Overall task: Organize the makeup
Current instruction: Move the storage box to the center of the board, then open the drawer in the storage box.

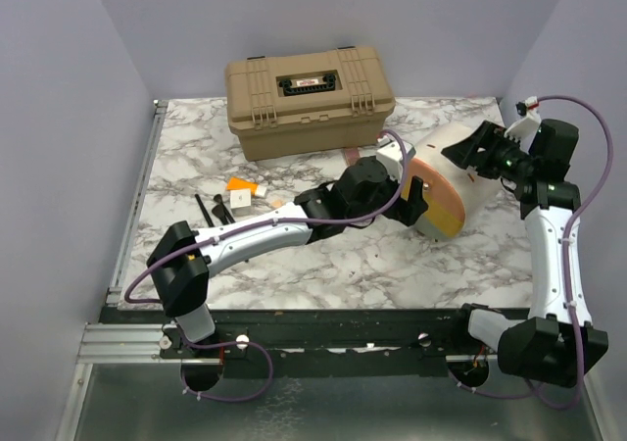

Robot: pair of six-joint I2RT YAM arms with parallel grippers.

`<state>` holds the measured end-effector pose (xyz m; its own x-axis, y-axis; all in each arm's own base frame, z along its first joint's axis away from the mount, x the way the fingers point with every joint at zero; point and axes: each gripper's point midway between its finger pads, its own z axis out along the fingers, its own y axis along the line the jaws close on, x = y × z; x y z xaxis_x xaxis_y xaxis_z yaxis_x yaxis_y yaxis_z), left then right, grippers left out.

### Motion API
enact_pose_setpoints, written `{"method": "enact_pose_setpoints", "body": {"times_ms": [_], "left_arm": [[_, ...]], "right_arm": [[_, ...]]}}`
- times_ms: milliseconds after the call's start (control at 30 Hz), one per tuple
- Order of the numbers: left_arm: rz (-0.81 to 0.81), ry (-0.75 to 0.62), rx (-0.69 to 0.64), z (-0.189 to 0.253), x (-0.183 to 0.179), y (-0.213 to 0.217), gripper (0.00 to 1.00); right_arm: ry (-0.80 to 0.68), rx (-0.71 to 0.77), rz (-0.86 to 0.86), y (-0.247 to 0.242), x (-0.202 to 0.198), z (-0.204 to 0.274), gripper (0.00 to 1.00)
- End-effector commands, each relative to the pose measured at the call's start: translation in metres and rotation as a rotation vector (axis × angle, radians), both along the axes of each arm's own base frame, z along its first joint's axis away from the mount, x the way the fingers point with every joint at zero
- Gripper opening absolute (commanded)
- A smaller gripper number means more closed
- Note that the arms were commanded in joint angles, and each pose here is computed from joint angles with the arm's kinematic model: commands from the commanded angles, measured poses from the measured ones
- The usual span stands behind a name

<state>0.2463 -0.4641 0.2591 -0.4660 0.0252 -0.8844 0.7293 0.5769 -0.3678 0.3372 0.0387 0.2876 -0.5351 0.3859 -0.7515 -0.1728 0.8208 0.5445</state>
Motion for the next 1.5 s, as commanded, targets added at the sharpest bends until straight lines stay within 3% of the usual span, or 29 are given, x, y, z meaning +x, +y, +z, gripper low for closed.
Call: {"method": "enact_pose_setpoints", "body": {"times_ms": [0,200,500,767,1000,1467], "left_arm": [[0.033,0.015,-0.017,0.004,0.005,-0.012,0.83],[0.027,-0.022,0.001,0.003,0.015,-0.026,0.8],[0.096,-0.08,0.064,-0.014,0.04,-0.032,0.61],[0.032,-0.154,0.092,-0.01,0.046,-0.048,0.58],[0.028,-0.09,0.067,-0.021,0.043,-0.057,0.48],[0.033,-0.11,0.098,-0.024,0.046,-0.054,0.34]], "right_arm": [[0.105,-0.011,-0.053,-0.005,-0.012,-0.034,0.8],[0.131,-0.04,-0.049,-0.006,-0.019,-0.04,0.81],[0.124,-0.004,-0.008,0.002,-0.021,-0.039,0.82],[0.151,-0.014,-0.013,0.0,-0.021,-0.044,0.78],[0.157,-0.017,-0.024,-0.002,-0.02,-0.044,0.78],[0.191,-0.005,-0.009,0.0,-0.018,-0.05,0.78]]}}
